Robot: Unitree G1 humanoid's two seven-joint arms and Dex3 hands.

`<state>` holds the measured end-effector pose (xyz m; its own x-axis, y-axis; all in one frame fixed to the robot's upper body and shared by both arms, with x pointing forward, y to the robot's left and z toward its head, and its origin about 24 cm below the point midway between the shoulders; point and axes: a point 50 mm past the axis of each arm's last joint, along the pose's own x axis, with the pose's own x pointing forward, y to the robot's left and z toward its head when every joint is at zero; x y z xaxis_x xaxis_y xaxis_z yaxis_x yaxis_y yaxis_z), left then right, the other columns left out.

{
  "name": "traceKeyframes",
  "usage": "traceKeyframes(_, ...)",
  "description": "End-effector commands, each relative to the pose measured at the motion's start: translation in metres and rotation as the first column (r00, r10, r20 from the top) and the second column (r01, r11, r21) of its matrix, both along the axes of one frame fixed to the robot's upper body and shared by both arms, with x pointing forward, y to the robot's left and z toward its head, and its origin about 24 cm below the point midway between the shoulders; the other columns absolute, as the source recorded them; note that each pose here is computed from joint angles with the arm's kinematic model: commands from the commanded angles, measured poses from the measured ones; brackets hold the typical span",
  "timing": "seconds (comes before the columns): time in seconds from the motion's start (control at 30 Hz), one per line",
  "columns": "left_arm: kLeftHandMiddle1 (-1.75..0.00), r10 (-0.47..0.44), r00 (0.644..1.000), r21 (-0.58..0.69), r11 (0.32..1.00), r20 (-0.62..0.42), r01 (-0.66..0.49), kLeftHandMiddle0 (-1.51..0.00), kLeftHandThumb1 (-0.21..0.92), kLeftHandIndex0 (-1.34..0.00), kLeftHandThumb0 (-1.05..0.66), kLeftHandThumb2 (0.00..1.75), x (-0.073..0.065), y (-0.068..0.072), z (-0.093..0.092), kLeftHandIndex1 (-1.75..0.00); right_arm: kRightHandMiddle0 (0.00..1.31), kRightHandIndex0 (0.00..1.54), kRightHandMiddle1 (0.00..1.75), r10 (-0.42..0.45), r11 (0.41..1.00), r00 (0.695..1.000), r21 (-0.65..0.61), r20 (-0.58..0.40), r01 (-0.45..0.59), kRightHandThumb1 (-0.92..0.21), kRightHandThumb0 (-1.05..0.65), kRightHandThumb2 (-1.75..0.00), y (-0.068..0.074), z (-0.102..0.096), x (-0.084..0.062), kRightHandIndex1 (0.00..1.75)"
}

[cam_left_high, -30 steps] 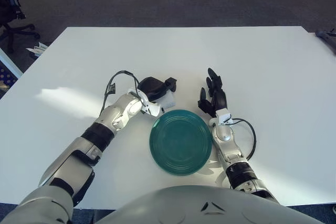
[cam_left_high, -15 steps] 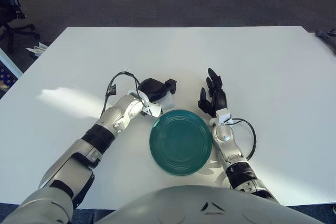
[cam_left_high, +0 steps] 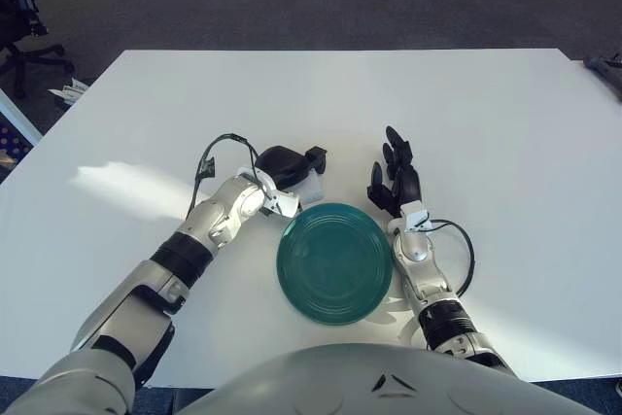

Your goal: Put the charger into the plate.

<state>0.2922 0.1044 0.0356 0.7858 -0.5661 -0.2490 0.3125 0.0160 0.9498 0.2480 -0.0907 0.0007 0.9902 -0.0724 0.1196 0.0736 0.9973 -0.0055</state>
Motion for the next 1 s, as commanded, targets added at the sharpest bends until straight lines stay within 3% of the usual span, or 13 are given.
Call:
traceKeyframes(0.0, -1.65, 0.024, 0.998, 0.02, 1.0, -0.053, -0.023, -0.91, -0.09, -0.72, 0.0, 1.74, -0.009, 0.007, -0.017, -1.75, 0.0, 0.19, 0.36, -0.021, 0.999, 0.947, -0.043, -0.321, 0.007, -0.92, -0.92, -0.85, -0.003, -0.069, -0.062, 0.0)
traceKeyframes(0.47, -1.62, 0.044, 0.999, -0.04, 0.998, -0.031, -0.045, -0.93, -0.1, -0.72, 0.0, 1.74, -0.005, 0.011, -0.009, -1.75, 0.0, 0.18, 0.35, -0.011, 1.0, 0.948, -0.032, -0.319, 0.001, -0.92, -0.92, -0.84, -0.003, -0.068, -0.062, 0.0)
traceKeyframes(0.7, -1.69, 0.058, 0.998, -0.061, 0.997, 0.041, -0.055, -0.87, -0.04, -0.68, 0.0, 1.7, 0.005, 0.015, 0.012, -1.75, 0.0, 0.16, 0.35, -0.004, 1.0, 0.947, -0.016, -0.321, -0.001, -0.92, -0.92, -0.82, -0.004, -0.069, -0.061, 0.0)
traceKeyframes(0.97, -1.71, 0.066, 0.993, -0.093, 0.994, 0.093, -0.057, -0.87, -0.05, -0.69, 0.0, 1.72, 0.012, 0.015, 0.038, -1.75, 0.0, 0.14, 0.32, -0.005, 1.0, 0.947, -0.017, -0.321, 0.0, -0.92, -0.92, -0.83, -0.005, -0.07, -0.061, 0.0)
